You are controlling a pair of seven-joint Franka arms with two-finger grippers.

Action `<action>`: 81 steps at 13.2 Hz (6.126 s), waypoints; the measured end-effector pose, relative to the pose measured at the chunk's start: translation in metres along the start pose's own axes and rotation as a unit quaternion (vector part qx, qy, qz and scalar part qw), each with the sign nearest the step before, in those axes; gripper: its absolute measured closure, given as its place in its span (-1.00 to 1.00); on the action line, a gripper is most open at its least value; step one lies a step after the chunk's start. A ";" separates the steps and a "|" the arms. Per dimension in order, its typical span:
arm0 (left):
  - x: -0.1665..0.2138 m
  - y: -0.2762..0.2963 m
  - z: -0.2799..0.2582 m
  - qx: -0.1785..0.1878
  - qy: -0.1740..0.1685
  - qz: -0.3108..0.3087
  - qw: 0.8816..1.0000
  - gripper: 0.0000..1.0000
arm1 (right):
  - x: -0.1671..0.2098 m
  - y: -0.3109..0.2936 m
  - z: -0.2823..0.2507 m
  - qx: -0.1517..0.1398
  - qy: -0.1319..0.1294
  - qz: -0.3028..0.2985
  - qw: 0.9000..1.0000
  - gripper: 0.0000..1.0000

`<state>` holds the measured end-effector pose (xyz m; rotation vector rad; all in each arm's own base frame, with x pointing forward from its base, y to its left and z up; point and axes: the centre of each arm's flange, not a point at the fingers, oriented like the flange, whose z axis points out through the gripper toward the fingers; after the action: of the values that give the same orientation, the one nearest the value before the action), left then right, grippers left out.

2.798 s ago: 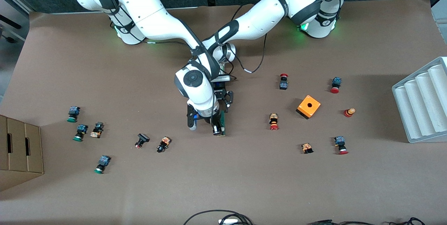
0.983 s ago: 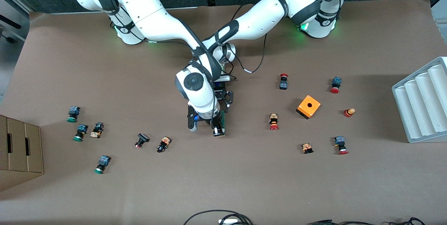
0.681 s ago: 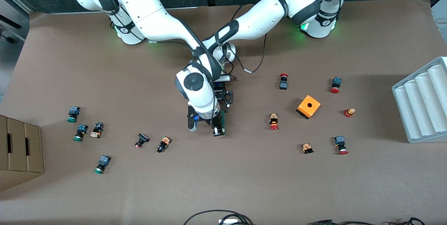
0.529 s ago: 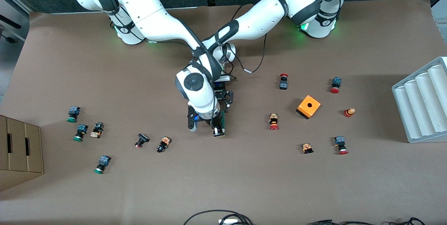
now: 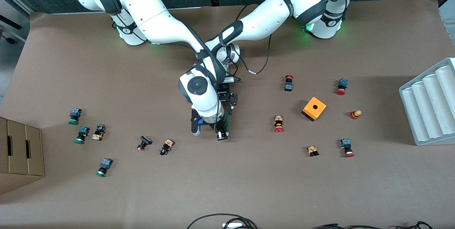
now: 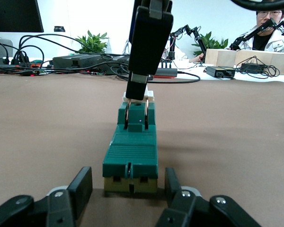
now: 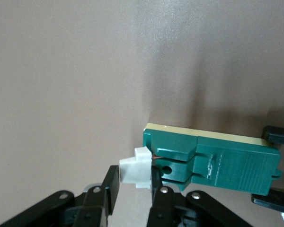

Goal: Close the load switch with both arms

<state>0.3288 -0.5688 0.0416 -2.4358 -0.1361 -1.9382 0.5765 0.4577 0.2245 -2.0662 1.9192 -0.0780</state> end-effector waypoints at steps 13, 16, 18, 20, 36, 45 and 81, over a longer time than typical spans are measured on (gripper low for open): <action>0.000 0.000 0.000 0.000 0.000 0.000 1.000 -0.38 | 0.001 -0.002 0.004 -0.001 0.000 0.003 1.000 0.32; 0.000 0.000 0.000 0.000 0.000 0.000 1.000 -0.38 | 0.001 -0.004 0.003 -0.005 0.001 0.004 1.000 0.28; 0.000 0.000 0.000 0.000 0.000 0.000 1.000 -0.38 | 0.000 -0.015 -0.006 0.000 -0.002 0.009 1.000 0.17; 0.000 0.000 0.000 0.000 0.000 0.000 1.000 -0.38 | -0.001 -0.038 -0.030 0.018 -0.012 0.014 1.000 -0.19; 0.000 0.000 0.000 0.000 0.000 0.000 1.000 -0.45 | 0.098 -0.080 -0.239 -0.139 -0.021 -0.316 0.938 -1.00; 0.000 0.000 0.002 -0.001 -0.003 0.002 1.000 -1.00 | 0.328 -0.076 -0.404 -0.128 -0.081 -0.570 0.808 -1.00; 0.502 -0.191 0.128 -0.116 -0.592 0.245 0.759 -1.00 | 0.398 -0.063 -0.431 -0.135 -0.022 -0.678 0.722 -1.00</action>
<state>0.5484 -0.3432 0.4947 -2.9741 0.6805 -0.0337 0.5665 -0.0126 0.5801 -3.1137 -0.0159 -0.0670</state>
